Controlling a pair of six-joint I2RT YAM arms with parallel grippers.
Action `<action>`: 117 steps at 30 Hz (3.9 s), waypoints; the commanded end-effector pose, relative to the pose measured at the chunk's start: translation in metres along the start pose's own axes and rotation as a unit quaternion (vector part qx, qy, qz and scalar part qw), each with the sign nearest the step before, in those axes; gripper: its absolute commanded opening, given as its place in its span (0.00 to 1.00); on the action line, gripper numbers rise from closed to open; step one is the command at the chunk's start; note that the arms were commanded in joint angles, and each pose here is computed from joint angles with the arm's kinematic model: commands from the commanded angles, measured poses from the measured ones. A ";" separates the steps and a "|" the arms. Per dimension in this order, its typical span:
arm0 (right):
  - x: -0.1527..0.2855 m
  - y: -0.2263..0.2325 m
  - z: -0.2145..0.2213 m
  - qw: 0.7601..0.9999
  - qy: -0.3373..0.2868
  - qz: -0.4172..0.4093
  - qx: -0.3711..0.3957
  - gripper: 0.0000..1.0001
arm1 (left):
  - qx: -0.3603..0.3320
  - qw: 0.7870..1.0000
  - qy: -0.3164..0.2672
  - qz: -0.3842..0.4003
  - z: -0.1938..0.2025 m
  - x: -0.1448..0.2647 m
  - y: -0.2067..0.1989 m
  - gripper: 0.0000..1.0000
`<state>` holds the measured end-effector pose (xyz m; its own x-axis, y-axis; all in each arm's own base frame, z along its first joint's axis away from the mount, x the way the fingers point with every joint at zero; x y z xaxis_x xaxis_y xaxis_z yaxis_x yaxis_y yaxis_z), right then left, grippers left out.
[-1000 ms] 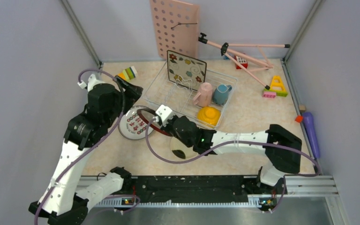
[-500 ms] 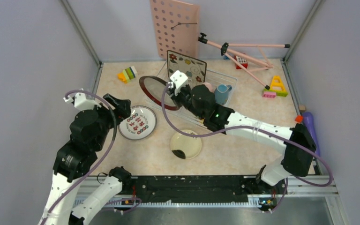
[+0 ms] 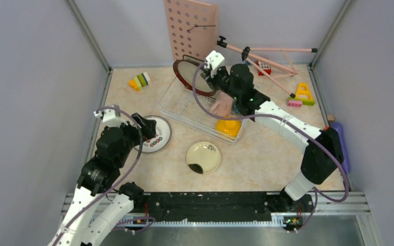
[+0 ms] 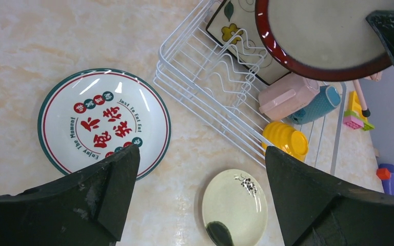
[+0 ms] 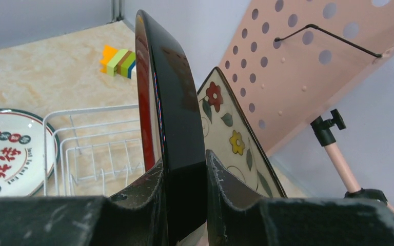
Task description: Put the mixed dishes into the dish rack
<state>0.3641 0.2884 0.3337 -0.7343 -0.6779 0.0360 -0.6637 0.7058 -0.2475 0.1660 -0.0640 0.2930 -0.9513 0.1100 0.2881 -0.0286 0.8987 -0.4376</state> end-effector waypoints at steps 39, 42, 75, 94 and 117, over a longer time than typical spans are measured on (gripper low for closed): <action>-0.068 -0.055 -0.004 0.989 -0.095 0.020 0.110 0.00 | -0.007 1.000 -0.019 0.019 0.034 -0.033 0.009 0.96; -0.069 -0.052 0.007 0.990 -0.085 0.014 0.108 0.00 | -0.007 1.000 -0.016 0.019 0.036 -0.034 0.009 0.96; -0.058 -0.056 0.005 0.996 -0.071 0.003 -0.052 0.61 | 0.000 1.000 0.028 0.011 0.055 -0.047 0.011 0.96; 0.049 0.042 -0.023 0.923 -0.020 -0.003 -0.384 0.71 | 0.224 0.939 0.188 -0.180 0.128 -0.090 0.061 0.91; 0.100 0.046 -0.014 0.928 -0.045 -0.012 -0.370 0.73 | 0.451 0.858 0.124 -0.212 0.169 -0.093 0.140 0.54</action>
<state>0.2655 0.2628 0.3109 -0.7292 -0.6825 0.0494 -0.5784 0.6533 0.4885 0.2012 -0.0223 0.0775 -0.7174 0.0604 0.6940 -0.6601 0.2592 -0.7050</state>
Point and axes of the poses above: each gripper's point midway between its finger pads, its own x axis back along the fingers, its own y axis along the line the jaws close on, z = x × y, the point moved 6 cm from there along x, back along the fingers, and after that the axes turned 3 degrees about -x, right-handed, at the moved point
